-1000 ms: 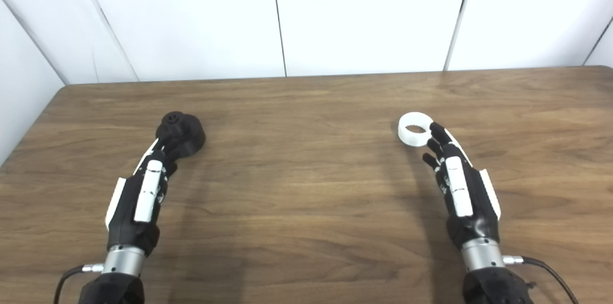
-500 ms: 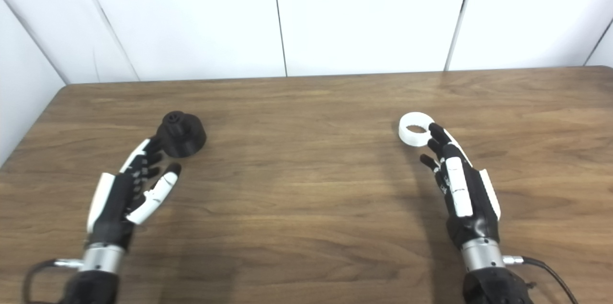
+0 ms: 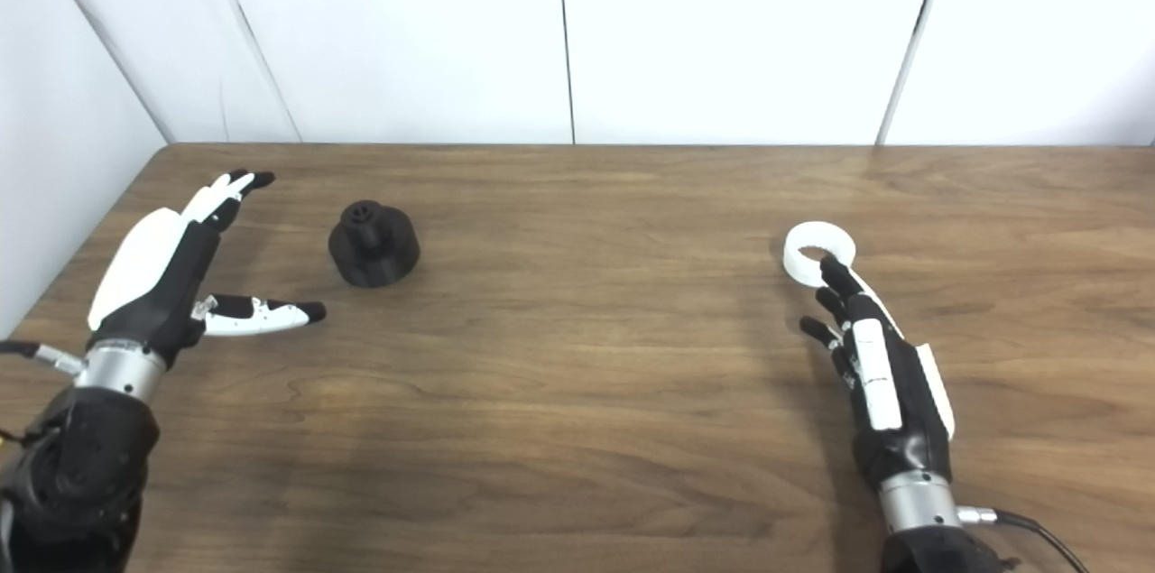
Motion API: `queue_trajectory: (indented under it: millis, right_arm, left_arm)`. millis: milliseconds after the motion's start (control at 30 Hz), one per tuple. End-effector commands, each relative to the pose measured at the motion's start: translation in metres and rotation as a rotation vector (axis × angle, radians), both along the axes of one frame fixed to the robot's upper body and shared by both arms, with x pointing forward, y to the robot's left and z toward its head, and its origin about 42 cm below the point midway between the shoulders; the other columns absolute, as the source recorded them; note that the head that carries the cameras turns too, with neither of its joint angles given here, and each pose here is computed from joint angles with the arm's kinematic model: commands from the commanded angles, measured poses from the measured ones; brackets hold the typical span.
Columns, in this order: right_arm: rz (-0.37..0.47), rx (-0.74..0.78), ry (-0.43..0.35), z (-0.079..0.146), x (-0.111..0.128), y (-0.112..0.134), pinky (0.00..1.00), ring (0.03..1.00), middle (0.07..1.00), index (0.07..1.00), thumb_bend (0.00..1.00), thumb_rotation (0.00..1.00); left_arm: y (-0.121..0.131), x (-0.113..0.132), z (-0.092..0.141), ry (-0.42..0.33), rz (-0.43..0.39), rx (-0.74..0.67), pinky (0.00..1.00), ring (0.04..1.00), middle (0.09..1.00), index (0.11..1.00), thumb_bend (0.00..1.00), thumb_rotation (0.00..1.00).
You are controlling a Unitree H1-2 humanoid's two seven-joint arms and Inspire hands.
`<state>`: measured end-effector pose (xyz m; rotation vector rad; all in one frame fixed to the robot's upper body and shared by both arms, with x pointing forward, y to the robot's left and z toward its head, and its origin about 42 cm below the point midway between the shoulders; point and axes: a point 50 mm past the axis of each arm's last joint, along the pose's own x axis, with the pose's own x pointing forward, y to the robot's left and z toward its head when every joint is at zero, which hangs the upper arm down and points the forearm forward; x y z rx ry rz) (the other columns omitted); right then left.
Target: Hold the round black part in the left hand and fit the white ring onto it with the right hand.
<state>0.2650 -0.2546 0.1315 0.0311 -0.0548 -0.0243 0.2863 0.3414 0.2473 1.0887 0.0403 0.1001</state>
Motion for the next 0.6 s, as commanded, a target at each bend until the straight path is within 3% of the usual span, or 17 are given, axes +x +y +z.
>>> queue_trajectory:
  millis: [0, 300, 567]
  right_arm:
    - [0.012, 0.027, -0.082, 0.011, 0.005, 0.009, 0.84, 0.931, 0.928, 0.865, 0.61, 0.91]
    - [0.014, 0.028, -0.086, 0.010, 0.005, 0.013, 0.85, 0.937, 0.929, 0.865, 0.60, 0.91]
    - [0.007, 0.030, -0.092, 0.011, 0.004, 0.012, 0.84, 0.932, 0.931, 0.863, 0.61, 0.91]
  left_arm:
    - [0.011, 0.019, 0.026, -0.043, 0.002, 0.089, 0.89, 1.000, 0.986, 0.894, 1.00, 0.18]
    - [0.032, 0.068, 0.025, 0.108, -0.063, 0.261, 0.91, 1.000, 0.980, 0.871, 1.00, 0.25]
    - [0.038, 0.096, 0.023, 0.158, -0.049, 0.223, 0.91, 1.000, 0.976, 0.869, 0.96, 0.25]
